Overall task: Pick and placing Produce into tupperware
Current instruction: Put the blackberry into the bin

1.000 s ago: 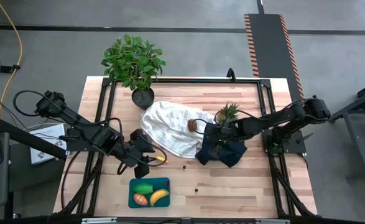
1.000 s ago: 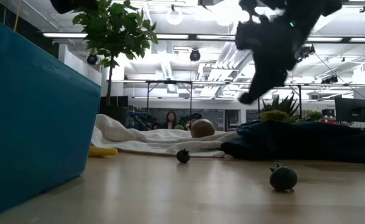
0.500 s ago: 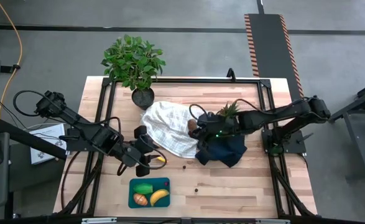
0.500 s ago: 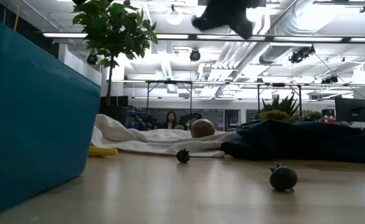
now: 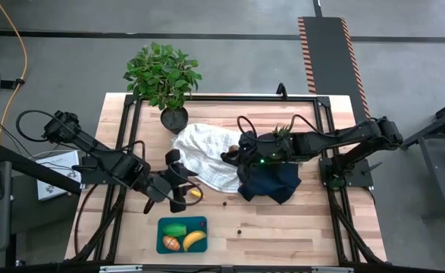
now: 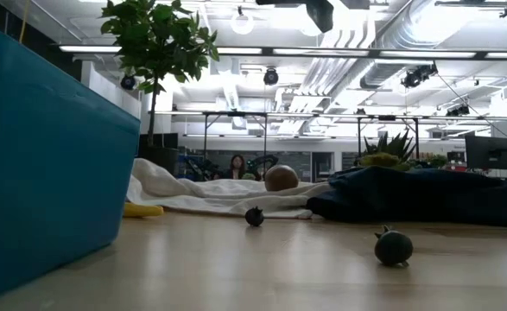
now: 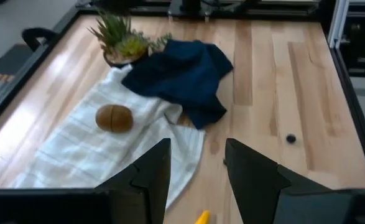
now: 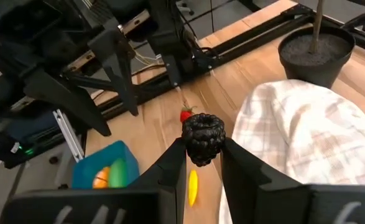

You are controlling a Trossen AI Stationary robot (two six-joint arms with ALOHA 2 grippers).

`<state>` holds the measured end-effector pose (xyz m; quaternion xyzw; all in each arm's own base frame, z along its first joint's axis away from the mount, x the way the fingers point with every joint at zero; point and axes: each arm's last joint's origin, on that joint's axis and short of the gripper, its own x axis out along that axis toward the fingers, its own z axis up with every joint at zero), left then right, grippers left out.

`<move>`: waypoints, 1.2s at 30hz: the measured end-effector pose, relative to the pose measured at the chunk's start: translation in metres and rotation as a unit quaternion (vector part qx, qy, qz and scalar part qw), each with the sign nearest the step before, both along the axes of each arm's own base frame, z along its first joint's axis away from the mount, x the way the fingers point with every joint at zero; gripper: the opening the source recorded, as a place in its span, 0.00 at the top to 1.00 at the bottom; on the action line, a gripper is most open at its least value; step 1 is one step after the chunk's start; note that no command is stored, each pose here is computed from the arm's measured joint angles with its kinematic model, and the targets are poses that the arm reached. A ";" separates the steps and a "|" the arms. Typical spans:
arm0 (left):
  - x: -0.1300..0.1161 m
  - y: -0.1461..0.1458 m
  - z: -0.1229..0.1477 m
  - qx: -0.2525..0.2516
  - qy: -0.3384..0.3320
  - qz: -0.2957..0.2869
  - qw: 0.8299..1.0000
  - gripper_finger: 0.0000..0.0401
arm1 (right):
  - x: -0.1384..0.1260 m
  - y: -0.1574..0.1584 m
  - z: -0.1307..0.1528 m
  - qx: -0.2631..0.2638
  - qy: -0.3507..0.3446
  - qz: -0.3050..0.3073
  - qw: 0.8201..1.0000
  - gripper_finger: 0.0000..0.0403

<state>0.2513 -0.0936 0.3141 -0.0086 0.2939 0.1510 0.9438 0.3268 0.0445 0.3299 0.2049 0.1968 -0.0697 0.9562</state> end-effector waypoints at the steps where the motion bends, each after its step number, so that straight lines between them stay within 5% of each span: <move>1: 0.000 0.000 0.000 0.004 -0.003 0.000 1.000 0.65 | 0.000 0.000 0.000 0.001 -0.002 0.000 1.000 0.85; 17: 0.002 0.001 0.004 0.041 -0.021 0.014 0.999 0.65 | 0.003 0.002 0.007 0.041 -0.038 0.015 0.998 0.85; 28: 0.004 0.003 0.008 0.153 -0.013 0.003 0.988 0.65 | 0.004 0.003 0.011 0.057 -0.059 0.020 0.996 0.85; 36: 0.005 0.003 0.011 0.162 -0.028 0.016 0.986 0.65 | 0.004 0.004 0.012 0.068 -0.061 0.034 0.995 0.85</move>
